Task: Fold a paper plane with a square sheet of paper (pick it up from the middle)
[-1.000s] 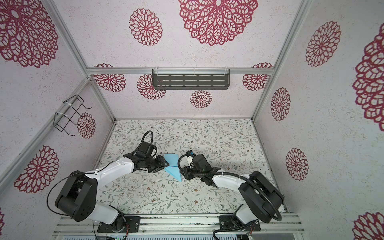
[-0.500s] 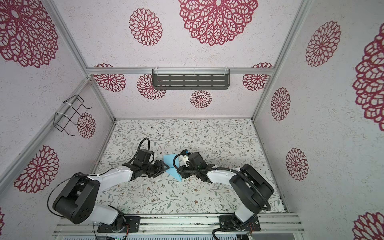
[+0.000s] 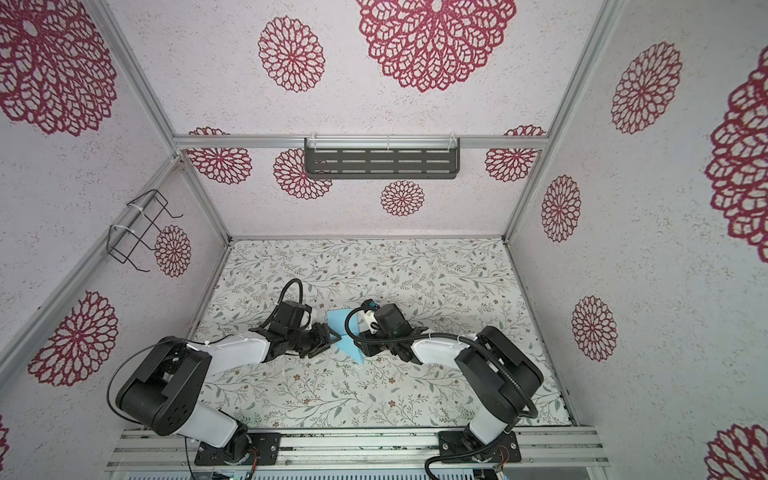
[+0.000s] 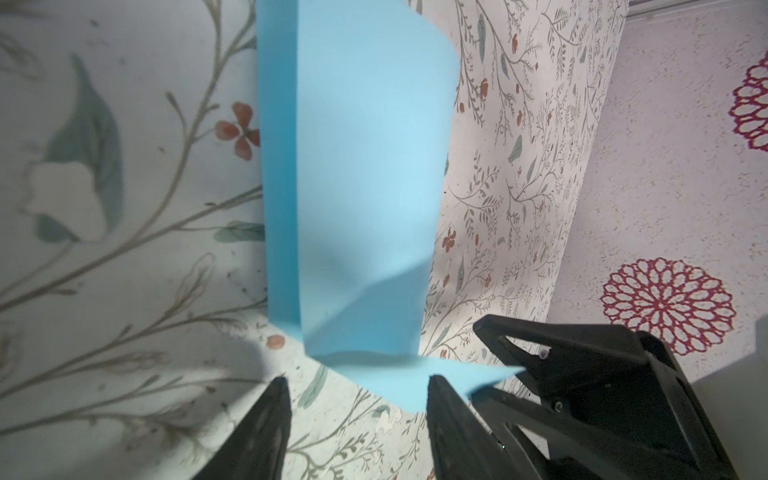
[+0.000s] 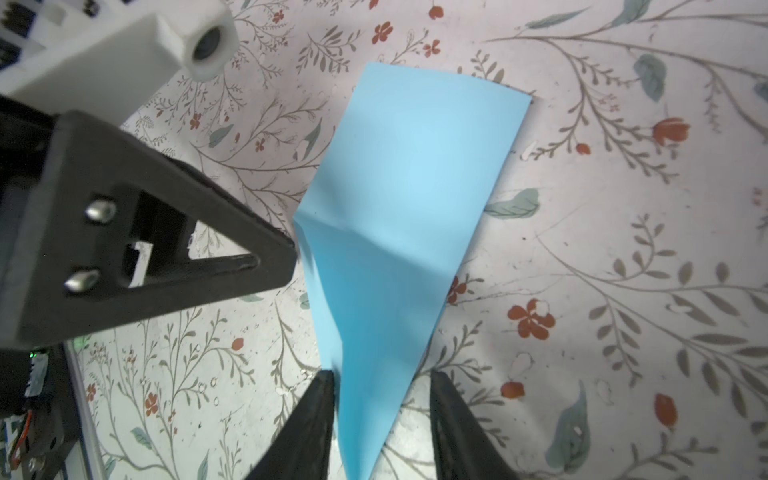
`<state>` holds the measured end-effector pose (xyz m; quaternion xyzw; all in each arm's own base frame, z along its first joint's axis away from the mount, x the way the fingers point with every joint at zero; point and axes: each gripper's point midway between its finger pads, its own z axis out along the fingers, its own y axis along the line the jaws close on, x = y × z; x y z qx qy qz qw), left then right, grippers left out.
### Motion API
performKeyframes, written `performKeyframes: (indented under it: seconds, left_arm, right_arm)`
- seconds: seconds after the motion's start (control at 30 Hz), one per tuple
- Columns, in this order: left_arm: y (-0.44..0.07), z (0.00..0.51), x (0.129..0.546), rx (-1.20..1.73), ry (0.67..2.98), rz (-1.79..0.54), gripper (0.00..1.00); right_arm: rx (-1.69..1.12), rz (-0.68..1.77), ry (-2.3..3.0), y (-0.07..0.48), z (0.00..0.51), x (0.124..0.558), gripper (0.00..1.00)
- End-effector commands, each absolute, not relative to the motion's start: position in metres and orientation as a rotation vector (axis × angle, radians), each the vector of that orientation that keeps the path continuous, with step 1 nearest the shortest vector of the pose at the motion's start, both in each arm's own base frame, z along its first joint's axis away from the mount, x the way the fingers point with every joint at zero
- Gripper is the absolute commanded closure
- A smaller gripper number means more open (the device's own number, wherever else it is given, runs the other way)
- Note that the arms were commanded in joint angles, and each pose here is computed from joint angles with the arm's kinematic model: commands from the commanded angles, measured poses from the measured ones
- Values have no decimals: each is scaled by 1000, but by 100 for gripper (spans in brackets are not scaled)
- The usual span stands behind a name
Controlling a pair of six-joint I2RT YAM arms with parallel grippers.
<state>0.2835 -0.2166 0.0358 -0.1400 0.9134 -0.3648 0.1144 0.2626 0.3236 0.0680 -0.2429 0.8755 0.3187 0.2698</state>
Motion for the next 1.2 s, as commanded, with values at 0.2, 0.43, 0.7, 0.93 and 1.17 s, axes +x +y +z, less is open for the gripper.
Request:
performKeyframes:
  seconds: [0.2,0.43,0.7,0.93,1.17]
  left_arm:
    - [-215,35,285,-402,2658,-1072,46]
    - [-225,40,287,-315,2627,-1149,45]
    - [-238,46,294,-211,2583,-1222,46]
    - [-243,41,296,-156,2582,-1245,57]
    - [-247,42,300,-113,2572,-1252,72]
  right_arm:
    - [-692,945,2305,341,83,267,71]
    - [-642,876,2347,332,73,274,91]
    - [-632,869,2355,330,72,275,90]
    - [-620,862,2365,328,69,276,90]
    - [-603,852,2377,325,66,278,87]
